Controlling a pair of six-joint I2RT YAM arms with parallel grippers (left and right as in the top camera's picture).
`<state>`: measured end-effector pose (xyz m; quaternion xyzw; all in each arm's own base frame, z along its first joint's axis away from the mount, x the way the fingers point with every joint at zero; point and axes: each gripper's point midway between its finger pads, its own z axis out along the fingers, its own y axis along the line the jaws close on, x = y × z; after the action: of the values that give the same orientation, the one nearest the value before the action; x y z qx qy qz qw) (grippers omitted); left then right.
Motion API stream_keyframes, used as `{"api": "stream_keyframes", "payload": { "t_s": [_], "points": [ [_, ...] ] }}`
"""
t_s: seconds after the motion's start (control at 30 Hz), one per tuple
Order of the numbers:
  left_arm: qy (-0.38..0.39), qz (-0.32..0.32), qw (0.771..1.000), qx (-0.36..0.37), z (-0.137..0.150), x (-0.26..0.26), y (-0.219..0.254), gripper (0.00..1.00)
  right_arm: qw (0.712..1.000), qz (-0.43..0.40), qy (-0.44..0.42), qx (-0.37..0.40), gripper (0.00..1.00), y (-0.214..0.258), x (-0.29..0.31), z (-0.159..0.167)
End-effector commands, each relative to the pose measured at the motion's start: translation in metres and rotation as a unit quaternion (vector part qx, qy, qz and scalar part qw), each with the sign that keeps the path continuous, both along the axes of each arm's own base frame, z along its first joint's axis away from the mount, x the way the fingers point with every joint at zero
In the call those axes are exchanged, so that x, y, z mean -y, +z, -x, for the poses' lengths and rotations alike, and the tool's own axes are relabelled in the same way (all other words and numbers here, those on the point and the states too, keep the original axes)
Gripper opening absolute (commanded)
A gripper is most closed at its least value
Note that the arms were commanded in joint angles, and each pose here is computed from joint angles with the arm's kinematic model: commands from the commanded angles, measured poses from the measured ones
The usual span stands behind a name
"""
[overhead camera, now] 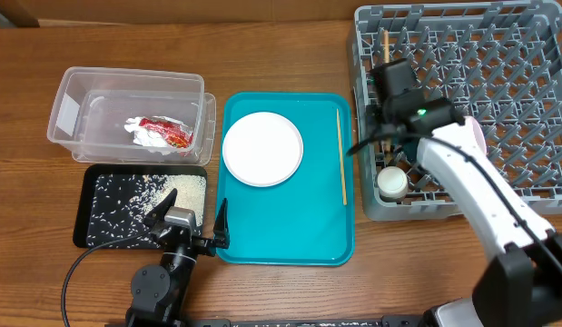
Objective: Sort waste into correct bins and load items into the dishwasher
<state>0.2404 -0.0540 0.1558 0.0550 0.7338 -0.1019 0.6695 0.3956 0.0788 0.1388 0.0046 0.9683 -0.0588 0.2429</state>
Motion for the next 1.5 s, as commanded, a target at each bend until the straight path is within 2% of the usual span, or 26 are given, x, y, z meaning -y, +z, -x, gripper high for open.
{"api": "stream_keyframes", "payload": {
  "t_s": [0.0,0.03,0.07,0.2,0.37,0.47,0.6,0.8,1.0,1.03,1.17,1.2,1.33,1.47],
  "points": [
    [-0.005,0.004,1.000,0.003,0.001,0.002,0.000,1.00,0.999,0.002,0.033,-0.037,0.10,-0.020,-0.006,-0.001],
    [-0.005,0.004,1.000,0.003,0.001,0.002,0.000,1.00,0.999,0.004,0.038,-0.039,0.25,-0.021,-0.008,0.000],
    [-0.005,0.004,1.000,0.003,0.001,0.002,0.000,1.00,0.998,0.004,0.043,-0.040,0.35,-0.020,-0.012,0.001],
    [-0.005,0.004,1.000,0.003,0.001,0.002,0.000,1.00,0.997,-0.002,0.079,-0.020,0.51,0.006,-0.043,0.012],
    [-0.005,0.004,1.000,0.003,0.001,0.002,0.000,1.00,0.994,-0.029,0.098,-0.026,0.52,0.013,-0.085,0.040],
    [-0.005,0.004,1.000,0.003,0.001,0.002,0.000,1.00,0.995,-0.034,0.085,-0.048,0.47,-0.007,-0.099,0.053],
    [-0.005,0.004,1.000,0.003,0.001,0.002,0.000,1.00,0.993,-0.023,0.085,-0.075,0.47,-0.049,-0.106,0.061],
    [-0.005,0.004,1.000,0.003,0.001,0.002,0.000,1.00,0.995,0.038,0.062,-0.069,0.44,-0.096,-0.091,0.048],
    [-0.005,0.004,1.000,0.003,0.001,0.002,0.000,1.00,0.993,0.050,0.061,-0.085,0.41,-0.124,-0.092,0.045],
    [-0.005,0.004,1.000,0.003,0.001,0.002,0.000,1.00,0.992,0.049,0.062,-0.094,0.39,-0.130,-0.093,0.047],
    [-0.005,0.004,1.000,0.003,0.001,0.002,0.000,1.00,0.987,0.024,0.074,-0.140,0.11,-0.150,-0.102,0.062],
    [-0.005,0.004,1.000,0.003,0.001,0.002,0.000,1.00,0.986,0.021,0.075,-0.146,0.04,-0.151,-0.102,0.064],
    [-0.005,0.004,1.000,0.003,0.001,0.002,0.000,1.00,0.985,-0.001,0.082,-0.152,0.04,-0.133,-0.110,0.067],
    [-0.005,0.004,1.000,0.003,0.001,0.002,0.000,1.00,0.991,-0.029,0.088,-0.095,0.05,-0.082,-0.119,0.052]
  ]
}}
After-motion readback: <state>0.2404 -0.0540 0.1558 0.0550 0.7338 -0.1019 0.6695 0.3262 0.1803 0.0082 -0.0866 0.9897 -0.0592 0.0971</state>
